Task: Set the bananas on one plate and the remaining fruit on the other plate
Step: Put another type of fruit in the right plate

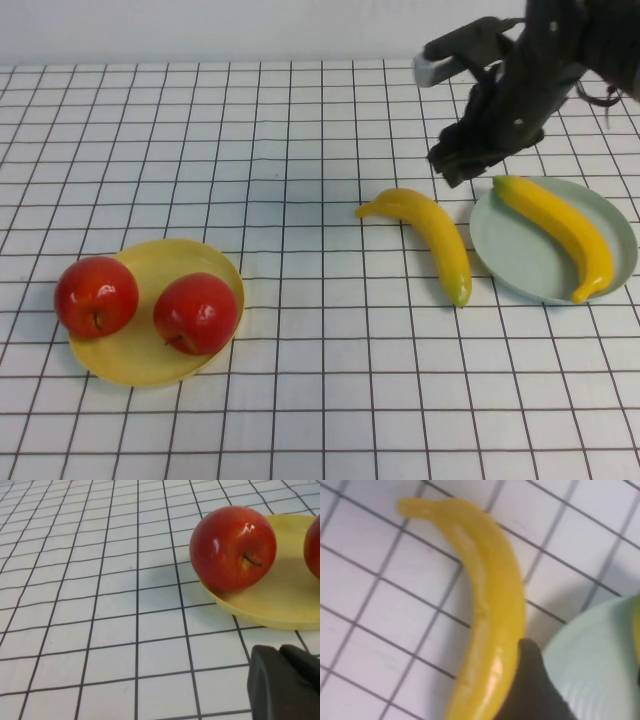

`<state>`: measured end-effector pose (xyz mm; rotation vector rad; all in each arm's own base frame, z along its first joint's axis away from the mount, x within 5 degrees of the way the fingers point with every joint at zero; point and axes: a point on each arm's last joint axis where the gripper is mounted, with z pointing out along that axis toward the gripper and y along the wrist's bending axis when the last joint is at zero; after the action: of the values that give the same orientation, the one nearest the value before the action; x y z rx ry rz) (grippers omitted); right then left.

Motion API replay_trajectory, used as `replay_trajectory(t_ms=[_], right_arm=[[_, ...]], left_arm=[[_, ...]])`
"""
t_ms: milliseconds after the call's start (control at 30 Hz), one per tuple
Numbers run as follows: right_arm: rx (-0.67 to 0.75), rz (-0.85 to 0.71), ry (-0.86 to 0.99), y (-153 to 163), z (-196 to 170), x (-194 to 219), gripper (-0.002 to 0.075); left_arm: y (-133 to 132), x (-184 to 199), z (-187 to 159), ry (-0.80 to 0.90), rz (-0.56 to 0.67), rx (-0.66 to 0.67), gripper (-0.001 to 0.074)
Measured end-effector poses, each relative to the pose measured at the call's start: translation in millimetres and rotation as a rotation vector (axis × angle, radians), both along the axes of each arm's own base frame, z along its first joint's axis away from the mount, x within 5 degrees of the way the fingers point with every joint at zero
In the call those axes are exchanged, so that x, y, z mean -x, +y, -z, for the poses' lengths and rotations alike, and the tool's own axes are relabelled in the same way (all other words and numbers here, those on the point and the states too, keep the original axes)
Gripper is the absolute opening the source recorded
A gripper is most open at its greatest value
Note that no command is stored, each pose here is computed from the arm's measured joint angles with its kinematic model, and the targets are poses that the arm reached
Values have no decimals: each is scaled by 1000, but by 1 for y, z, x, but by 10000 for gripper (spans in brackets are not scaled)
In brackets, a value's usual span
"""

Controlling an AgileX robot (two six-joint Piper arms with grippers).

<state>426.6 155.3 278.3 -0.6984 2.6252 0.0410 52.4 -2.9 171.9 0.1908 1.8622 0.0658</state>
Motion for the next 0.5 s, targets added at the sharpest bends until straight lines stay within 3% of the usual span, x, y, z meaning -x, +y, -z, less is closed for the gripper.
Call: replay_trajectory(t_ms=[233, 500], right_arm=[[14, -83, 103, 40, 49, -1, 394], [89, -106, 111, 42, 70, -7, 395]], left_arm=[[0, 0, 0, 0, 0, 0, -4], [0, 0, 0, 0, 0, 0, -3]])
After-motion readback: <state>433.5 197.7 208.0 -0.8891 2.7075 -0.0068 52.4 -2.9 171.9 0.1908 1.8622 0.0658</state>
